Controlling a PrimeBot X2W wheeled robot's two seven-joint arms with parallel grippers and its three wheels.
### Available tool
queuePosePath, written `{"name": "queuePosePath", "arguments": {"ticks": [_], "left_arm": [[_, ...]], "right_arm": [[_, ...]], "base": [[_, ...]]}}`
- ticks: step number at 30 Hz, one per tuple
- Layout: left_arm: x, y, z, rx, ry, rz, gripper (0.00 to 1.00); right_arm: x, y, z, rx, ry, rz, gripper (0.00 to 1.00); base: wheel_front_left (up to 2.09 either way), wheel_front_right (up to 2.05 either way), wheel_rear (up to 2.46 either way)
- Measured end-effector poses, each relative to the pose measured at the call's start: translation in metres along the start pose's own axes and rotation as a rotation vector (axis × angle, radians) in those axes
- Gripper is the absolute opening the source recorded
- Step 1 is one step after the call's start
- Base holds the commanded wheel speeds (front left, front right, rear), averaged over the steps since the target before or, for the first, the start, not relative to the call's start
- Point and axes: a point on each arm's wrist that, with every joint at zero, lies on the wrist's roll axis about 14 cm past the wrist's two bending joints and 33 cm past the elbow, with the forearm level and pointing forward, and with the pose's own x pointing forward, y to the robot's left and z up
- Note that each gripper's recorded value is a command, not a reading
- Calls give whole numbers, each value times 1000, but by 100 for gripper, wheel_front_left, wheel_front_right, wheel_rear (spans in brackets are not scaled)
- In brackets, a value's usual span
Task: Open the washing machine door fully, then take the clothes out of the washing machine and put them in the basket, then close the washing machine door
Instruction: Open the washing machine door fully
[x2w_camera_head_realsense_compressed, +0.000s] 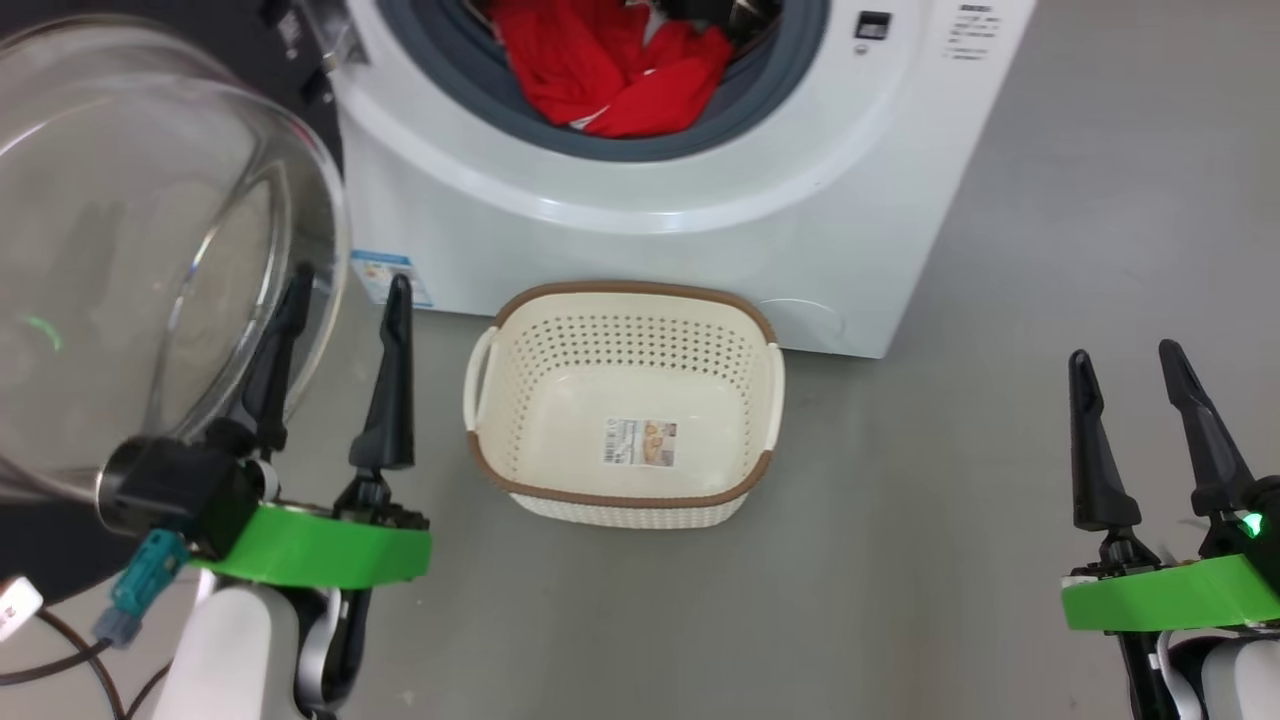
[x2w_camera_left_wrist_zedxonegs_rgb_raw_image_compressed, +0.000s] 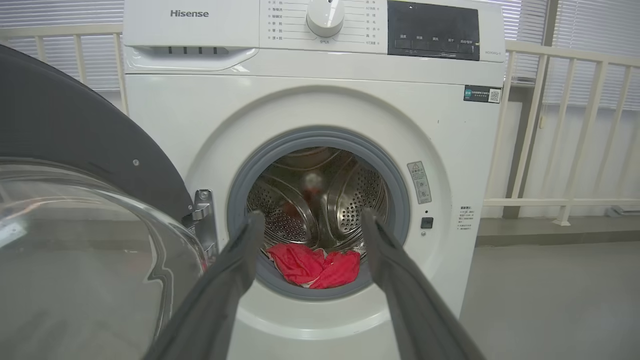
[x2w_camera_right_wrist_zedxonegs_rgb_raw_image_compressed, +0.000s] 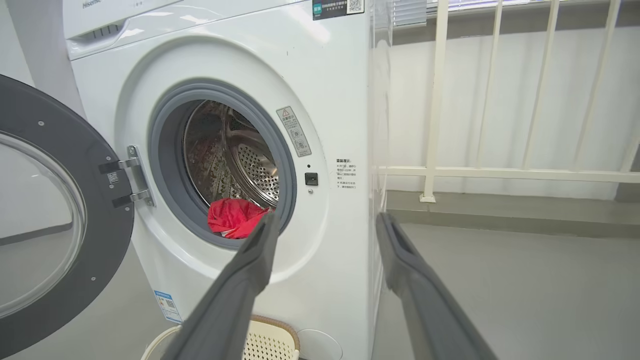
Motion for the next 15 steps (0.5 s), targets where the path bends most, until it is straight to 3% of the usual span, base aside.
{"name": "queuePosePath", "arguments": {"ticks": [15], "left_arm": [[-17,-37,-37,-129,103,-75,100]], "right_arm": [[-47,-38,31,-48,-49,-124,100]], "base": [[0,0,0]]}}
